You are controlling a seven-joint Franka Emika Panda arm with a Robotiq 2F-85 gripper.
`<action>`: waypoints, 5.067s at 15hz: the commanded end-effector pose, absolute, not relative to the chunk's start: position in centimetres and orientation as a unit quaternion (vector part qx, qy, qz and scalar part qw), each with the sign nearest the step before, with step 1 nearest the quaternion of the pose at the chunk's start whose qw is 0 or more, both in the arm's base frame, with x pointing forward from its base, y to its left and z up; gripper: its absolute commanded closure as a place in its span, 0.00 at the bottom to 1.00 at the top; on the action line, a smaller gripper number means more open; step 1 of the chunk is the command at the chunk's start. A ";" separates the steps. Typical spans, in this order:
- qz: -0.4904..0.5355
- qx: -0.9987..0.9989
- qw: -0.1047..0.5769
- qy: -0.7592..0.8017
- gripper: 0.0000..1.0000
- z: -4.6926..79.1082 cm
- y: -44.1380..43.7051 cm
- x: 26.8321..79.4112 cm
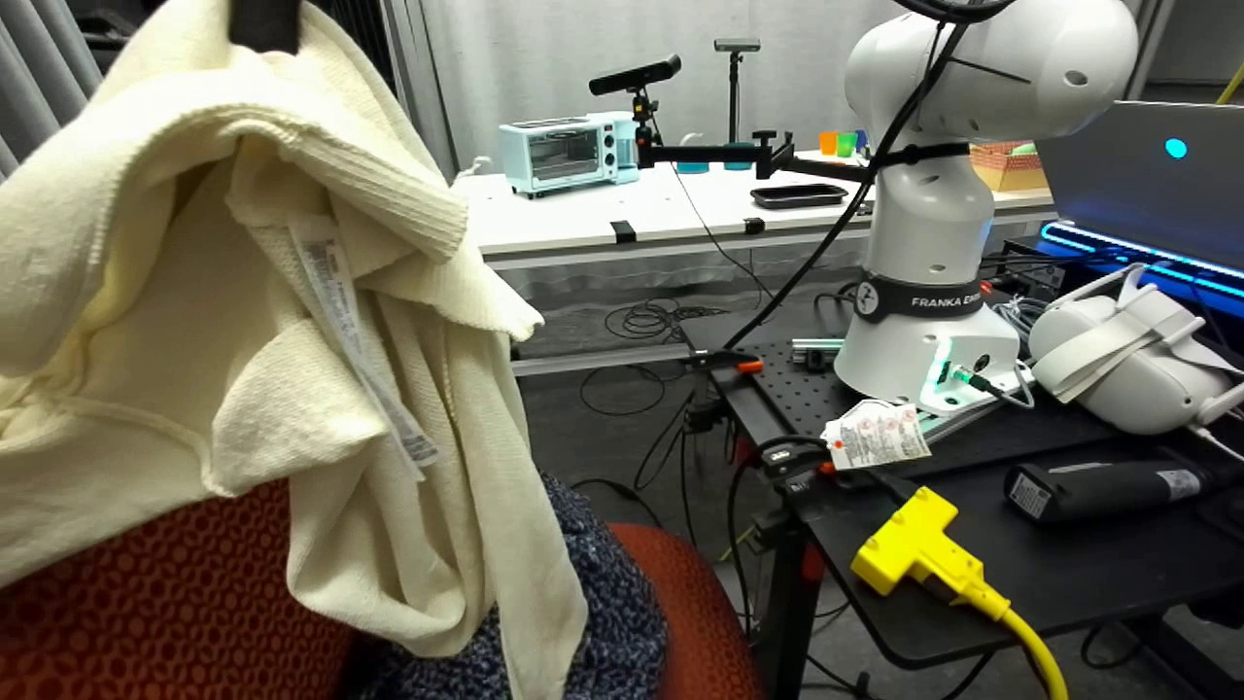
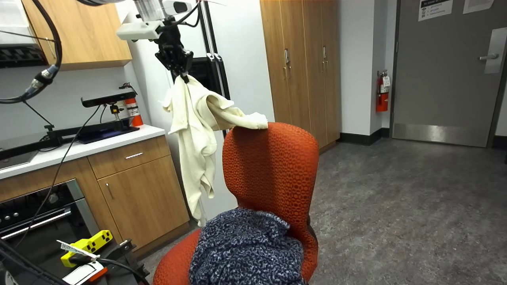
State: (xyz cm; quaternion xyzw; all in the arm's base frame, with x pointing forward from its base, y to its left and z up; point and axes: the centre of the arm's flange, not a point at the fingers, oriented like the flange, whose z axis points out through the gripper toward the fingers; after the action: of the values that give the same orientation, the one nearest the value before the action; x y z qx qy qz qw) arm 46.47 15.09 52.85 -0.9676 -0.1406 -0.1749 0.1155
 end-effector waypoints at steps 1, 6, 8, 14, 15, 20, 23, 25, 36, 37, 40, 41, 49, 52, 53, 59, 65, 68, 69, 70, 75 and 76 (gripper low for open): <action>-0.134 -0.976 0.114 -0.130 0.97 54.4 14.7 44.4; -0.074 -0.985 0.114 -0.111 0.97 54.4 14.7 43.2; -0.064 -0.985 0.111 -0.113 0.97 54.4 14.6 42.9; -0.032 -0.986 0.116 -0.116 0.97 54.4 14.6 42.4; -0.033 -0.986 0.115 -0.119 0.97 54.4 14.5 42.4; -0.053 -0.983 0.124 -0.127 0.97 47.9 11.5 48.3; -0.040 -0.985 0.124 -0.116 0.97 44.5 10.1 50.6; -0.025 -0.986 0.120 -0.115 0.97 42.3 10.0 51.4; -0.015 -0.986 0.086 -0.145 0.31 39.2 8.2 55.5; -0.021 -0.986 0.087 -0.143 0.25 39.3 7.5 55.9; -0.043 -0.987 0.087 -0.125 0.03 40.1 7.2 55.7; -0.050 -0.988 0.088 -0.121 0.00 40.2 6.9 55.8; -0.077 -0.989 0.082 -0.098 0.00 39.8 5.3 56.3; -0.077 -0.989 0.082 -0.097 0.00 39.8 5.3 56.3; -0.077 -0.989 0.082 -0.097 0.00 39.7 5.3 56.3; -0.059 -0.995 0.070 -0.049 0.00 36.3 3.1 57.0; -0.018 -0.998 0.056 0.039 0.00 27.9 -1.0 57.3; -0.007 -0.995 0.056 0.082 0.00 23.8 -2.0 58.2; -0.005 -0.994 0.056 0.098 0.00 22.6 -2.3 58.5; -0.002 -0.992 0.058 0.115 0.00 21.2 -2.7 58.8; 0.014 -0.976 0.067 0.207 0.00 15.0 -5.5 59.8; 0.017 -0.972 0.070 0.223 0.00 14.0 -5.9 59.9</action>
State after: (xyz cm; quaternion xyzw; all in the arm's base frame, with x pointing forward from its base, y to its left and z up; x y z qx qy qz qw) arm 57.84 -4.35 17.01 -0.9834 0.1713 0.0184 0.0569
